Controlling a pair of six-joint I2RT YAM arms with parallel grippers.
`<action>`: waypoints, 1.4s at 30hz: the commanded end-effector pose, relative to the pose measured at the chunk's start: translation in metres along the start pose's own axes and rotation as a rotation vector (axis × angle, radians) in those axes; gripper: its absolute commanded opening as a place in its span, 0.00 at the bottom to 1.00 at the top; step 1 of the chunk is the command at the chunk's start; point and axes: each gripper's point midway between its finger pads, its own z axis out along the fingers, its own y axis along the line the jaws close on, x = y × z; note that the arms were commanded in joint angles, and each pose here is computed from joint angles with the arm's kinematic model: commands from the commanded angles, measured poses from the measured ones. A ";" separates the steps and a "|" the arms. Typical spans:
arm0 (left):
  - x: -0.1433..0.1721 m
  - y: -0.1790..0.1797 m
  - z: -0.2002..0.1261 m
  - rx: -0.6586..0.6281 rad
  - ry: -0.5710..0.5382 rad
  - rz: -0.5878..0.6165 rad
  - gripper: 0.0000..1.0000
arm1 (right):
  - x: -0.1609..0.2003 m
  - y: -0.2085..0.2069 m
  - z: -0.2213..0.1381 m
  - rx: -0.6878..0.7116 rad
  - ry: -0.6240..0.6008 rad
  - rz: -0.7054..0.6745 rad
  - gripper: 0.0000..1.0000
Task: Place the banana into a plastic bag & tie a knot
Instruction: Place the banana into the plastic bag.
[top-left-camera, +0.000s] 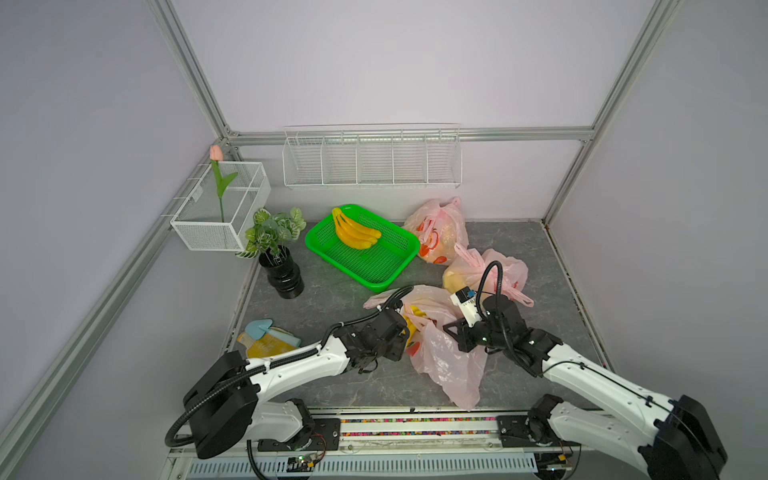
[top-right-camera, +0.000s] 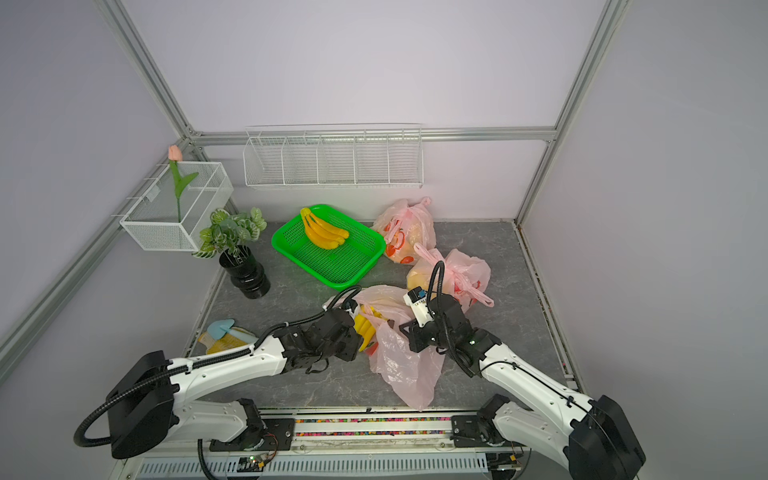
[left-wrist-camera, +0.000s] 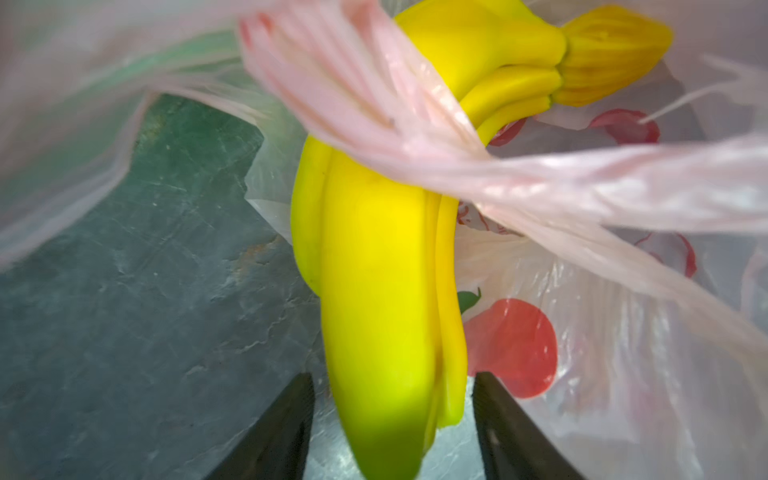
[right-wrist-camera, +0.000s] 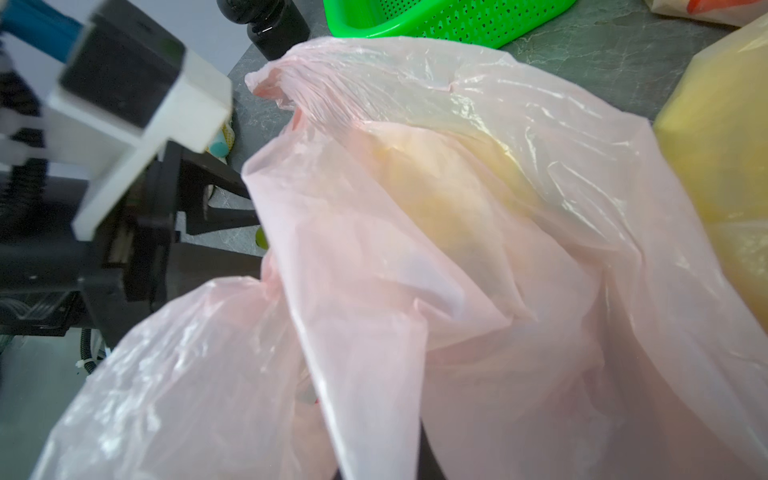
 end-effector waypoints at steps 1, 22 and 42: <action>-0.017 -0.010 0.007 0.029 -0.032 -0.073 0.51 | -0.001 0.005 0.000 -0.031 -0.015 -0.008 0.07; -0.073 -0.030 0.021 0.092 0.015 0.105 0.16 | -0.001 0.026 0.003 -0.117 0.023 -0.054 0.07; -0.023 -0.055 -0.016 0.337 0.030 0.308 0.20 | -0.010 -0.004 0.002 -0.033 -0.018 -0.054 0.07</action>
